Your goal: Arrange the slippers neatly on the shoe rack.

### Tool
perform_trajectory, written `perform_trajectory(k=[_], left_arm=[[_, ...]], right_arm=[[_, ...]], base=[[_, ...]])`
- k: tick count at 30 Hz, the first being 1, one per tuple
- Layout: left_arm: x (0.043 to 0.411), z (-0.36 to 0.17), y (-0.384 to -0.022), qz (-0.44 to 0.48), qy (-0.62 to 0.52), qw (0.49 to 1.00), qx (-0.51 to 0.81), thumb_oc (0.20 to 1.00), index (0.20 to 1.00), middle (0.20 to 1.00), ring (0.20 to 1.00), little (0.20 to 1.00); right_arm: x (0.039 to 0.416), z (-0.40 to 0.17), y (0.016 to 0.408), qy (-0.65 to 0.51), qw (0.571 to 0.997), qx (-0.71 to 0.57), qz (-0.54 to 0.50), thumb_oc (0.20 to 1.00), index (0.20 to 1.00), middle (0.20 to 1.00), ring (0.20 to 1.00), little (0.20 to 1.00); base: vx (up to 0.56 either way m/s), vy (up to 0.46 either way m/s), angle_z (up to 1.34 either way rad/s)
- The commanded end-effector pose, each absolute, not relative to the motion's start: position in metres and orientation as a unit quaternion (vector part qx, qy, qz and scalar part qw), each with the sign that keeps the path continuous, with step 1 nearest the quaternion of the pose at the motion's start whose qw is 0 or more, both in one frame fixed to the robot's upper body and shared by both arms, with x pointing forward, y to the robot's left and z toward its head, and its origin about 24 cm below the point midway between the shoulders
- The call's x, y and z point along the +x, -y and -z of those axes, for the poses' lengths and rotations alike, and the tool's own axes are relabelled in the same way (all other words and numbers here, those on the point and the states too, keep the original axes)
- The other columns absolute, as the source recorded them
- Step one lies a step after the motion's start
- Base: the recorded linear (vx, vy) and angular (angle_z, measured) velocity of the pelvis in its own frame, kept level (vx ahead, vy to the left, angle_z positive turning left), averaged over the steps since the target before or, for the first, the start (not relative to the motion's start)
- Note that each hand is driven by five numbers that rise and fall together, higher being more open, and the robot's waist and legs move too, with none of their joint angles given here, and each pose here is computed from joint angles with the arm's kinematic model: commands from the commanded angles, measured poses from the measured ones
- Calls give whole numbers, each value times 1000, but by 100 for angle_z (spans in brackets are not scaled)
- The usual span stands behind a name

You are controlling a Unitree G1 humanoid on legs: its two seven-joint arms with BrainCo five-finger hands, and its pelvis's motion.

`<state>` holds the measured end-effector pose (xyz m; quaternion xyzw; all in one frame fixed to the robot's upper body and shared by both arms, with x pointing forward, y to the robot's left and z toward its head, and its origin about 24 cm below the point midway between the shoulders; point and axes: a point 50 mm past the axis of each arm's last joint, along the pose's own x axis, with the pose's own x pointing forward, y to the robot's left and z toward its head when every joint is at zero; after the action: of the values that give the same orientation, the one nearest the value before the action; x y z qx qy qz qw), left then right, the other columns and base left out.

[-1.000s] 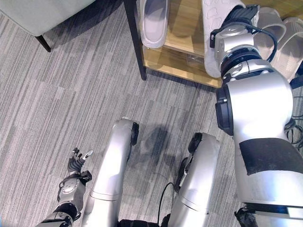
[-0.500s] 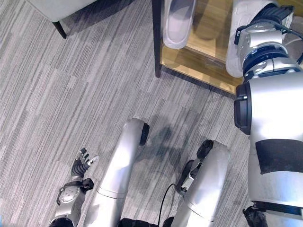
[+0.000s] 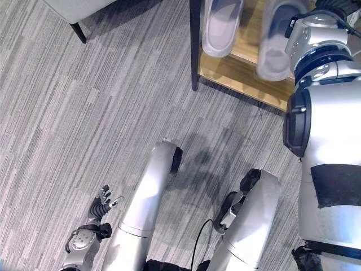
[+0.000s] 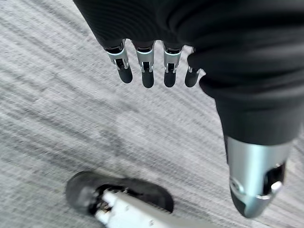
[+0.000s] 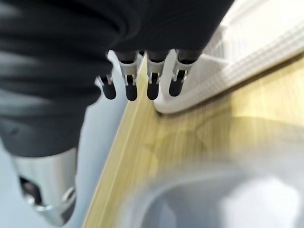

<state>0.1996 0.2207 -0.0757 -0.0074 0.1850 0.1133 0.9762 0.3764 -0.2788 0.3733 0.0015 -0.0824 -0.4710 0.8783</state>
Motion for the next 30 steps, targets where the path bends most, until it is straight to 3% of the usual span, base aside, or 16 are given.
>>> perform_trajectory(k=[1,30], left_arm=[[197,71,-225,-91,-165,982,27,1000,1000,1000,1000,1000],[186,78,-209,-90,-181,979,2,1000,1000,1000,1000,1000]], right_arm=[[362,-410,278,146,870,28,471,1000,1000,1000,1000,1000],[403,-357,218,63,936,101,331,1000,1000,1000,1000,1000]], base=[[-6,42,0],[-26,-3,0]])
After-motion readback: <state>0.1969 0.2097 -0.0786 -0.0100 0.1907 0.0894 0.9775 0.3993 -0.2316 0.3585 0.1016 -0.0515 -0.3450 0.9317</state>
